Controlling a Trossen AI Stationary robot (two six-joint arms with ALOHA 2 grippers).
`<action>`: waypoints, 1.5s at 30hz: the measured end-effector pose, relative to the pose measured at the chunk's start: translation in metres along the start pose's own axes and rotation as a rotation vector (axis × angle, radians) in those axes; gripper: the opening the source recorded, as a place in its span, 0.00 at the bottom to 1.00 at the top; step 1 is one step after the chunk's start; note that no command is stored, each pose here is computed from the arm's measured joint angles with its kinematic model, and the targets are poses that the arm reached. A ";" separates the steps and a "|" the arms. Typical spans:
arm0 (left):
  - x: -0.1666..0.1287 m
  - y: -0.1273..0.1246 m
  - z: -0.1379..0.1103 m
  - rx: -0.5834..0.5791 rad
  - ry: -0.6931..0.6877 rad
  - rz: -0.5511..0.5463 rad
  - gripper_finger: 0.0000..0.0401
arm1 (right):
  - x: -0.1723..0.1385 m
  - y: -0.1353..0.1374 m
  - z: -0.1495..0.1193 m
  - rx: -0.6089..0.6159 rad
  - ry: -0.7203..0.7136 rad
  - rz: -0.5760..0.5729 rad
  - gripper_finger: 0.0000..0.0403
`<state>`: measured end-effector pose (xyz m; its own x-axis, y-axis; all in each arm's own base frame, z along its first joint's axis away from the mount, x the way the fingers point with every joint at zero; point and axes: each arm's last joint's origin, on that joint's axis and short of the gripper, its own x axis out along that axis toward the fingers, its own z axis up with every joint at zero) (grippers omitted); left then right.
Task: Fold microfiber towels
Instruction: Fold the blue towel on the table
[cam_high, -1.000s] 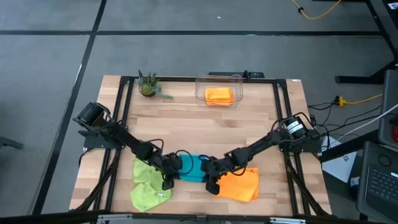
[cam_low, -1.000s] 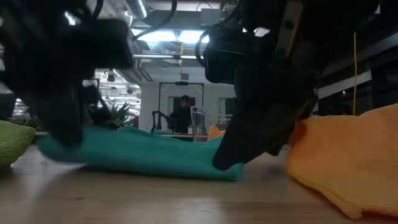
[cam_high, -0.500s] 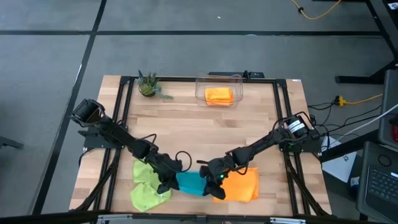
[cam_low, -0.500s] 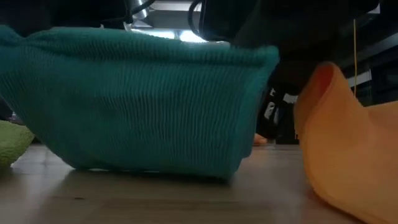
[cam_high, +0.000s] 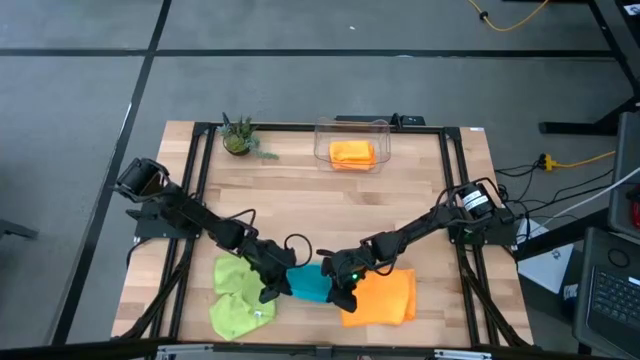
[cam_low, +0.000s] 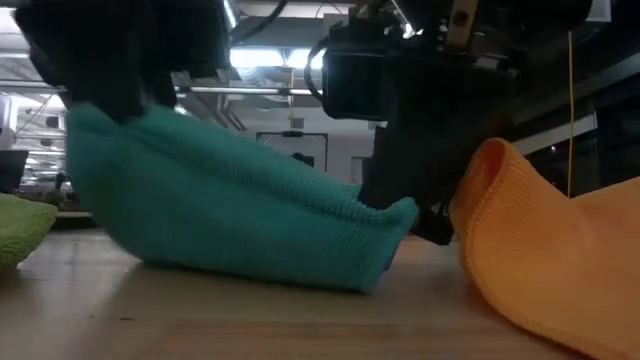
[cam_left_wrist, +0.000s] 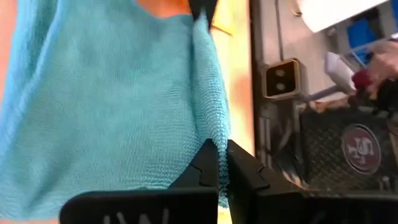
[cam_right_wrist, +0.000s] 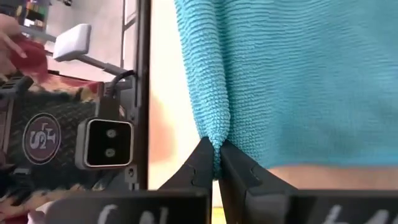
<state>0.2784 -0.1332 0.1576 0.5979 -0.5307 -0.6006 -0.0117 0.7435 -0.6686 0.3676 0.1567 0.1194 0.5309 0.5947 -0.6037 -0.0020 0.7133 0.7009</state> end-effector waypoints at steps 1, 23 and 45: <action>0.000 0.002 0.001 -0.006 -0.002 0.008 0.00 | 0.000 -0.001 0.001 -0.001 -0.001 -0.002 0.03; 0.001 -0.006 -0.005 0.090 0.038 -0.043 0.16 | -0.002 -0.002 0.003 -0.022 0.009 0.019 0.03; 0.021 0.023 -0.016 0.192 0.059 0.197 0.30 | -0.003 -0.001 0.008 -0.034 -0.027 0.034 0.03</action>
<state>0.2782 -0.1338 0.1225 0.5518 -0.3871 -0.7387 0.0328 0.8952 -0.4445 0.3725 0.1511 0.1233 0.5526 0.6088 -0.5692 -0.0487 0.7053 0.7072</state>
